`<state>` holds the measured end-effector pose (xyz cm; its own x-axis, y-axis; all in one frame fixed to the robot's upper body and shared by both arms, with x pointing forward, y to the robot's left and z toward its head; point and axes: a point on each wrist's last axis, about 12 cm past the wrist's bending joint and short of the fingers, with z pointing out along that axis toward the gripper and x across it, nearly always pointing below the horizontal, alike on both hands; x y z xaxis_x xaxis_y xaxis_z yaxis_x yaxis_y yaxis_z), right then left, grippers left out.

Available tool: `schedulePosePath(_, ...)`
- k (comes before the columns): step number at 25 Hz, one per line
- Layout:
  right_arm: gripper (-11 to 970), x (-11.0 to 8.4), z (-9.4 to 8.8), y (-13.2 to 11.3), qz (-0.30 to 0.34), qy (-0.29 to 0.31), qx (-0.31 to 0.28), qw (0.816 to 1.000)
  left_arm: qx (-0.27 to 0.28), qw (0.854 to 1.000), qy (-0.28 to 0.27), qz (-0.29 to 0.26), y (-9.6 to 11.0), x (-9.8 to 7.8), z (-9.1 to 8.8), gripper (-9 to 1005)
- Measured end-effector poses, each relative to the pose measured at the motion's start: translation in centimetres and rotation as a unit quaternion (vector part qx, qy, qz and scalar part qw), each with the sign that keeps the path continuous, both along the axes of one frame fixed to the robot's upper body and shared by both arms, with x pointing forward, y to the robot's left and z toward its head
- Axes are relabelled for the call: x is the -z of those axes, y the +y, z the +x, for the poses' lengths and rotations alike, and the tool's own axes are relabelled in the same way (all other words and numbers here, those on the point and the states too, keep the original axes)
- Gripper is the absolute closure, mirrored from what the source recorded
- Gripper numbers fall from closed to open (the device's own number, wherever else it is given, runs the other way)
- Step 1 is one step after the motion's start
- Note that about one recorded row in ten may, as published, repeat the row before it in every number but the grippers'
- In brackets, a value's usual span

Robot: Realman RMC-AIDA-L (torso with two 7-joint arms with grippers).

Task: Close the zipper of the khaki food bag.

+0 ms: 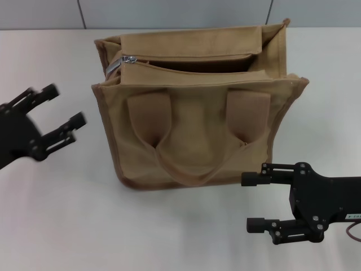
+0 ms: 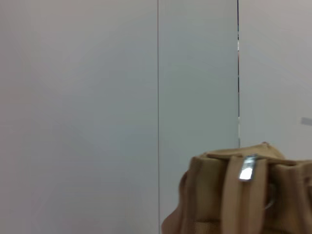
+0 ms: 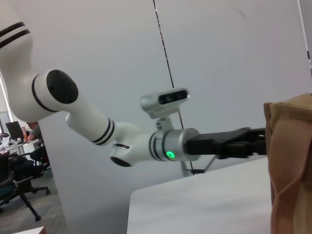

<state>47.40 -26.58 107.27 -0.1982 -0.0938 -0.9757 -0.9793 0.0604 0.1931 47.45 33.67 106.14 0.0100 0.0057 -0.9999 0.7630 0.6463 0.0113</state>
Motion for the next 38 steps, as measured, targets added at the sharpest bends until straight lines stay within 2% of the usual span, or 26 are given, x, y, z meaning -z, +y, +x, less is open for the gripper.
schedulePosePath(3, 226, 0.0, 0.0, 0.0, 0.001, -0.001, 0.000, 1.000, -0.001, 1.000, 0.007, 0.004, -1.3, 0.1, 1.7, 196)
schedulePosePath(4, 226, -0.1, 0.0, 0.0, 0.002, -0.001, -0.001, 1.000, -0.001, 1.000, 0.009, 0.009, -2.0, 0.1, 2.8, 197)
schedulePosePath(5, 226, -0.1, 0.0, 0.0, 0.002, -0.001, -0.001, 1.000, -0.001, 1.000, 0.009, 0.009, -2.0, 0.1, 2.8, 197)
schedulePosePath(7, 227, -0.1, -0.1, 0.0, 0.004, -0.001, -0.002, 1.000, 0.017, 1.000, 0.010, 0.019, -3.2, 0.0, 4.0, 198)
schedulePosePath(11, 229, -0.1, -0.1, -0.1, 0.006, -0.001, 0.001, 1.000, 0.039, 0.999, 0.011, 0.031, -4.2, -0.2, 4.8, 200)
schedulePosePath(17, 232, -0.1, -0.2, -0.2, 0.012, -0.006, 0.009, 1.000, 0.032, 0.999, 0.007, 0.035, -4.3, -0.4, 5.4, 202)
schedulePosePath(22, 234, -0.1, -0.2, -0.3, 0.013, -0.007, 0.011, 1.000, 0.021, 0.999, 0.005, 0.027, -4.0, -0.7, 5.6, 392)
schedulePosePath(34, 239, -0.2, -0.1, -0.3, 0.016, -0.009, 0.013, 1.000, 0.010, 1.000, -0.004, 0.013, -3.4, -0.9, 5.3, 620)
schedulePosePath(37, 241, -0.2, -0.1, -0.3, 0.017, -0.009, 0.013, 1.000, 0.014, 1.000, -0.013, 0.002, -3.3, -1.3, 5.1, 819)
schedulePosePath(38, 241, -0.3, -0.1, -0.2, 0.022, -0.011, 0.014, 1.000, 0.017, 1.000, -0.018, -0.004, -3.3, -1.5, 5.0, 854)
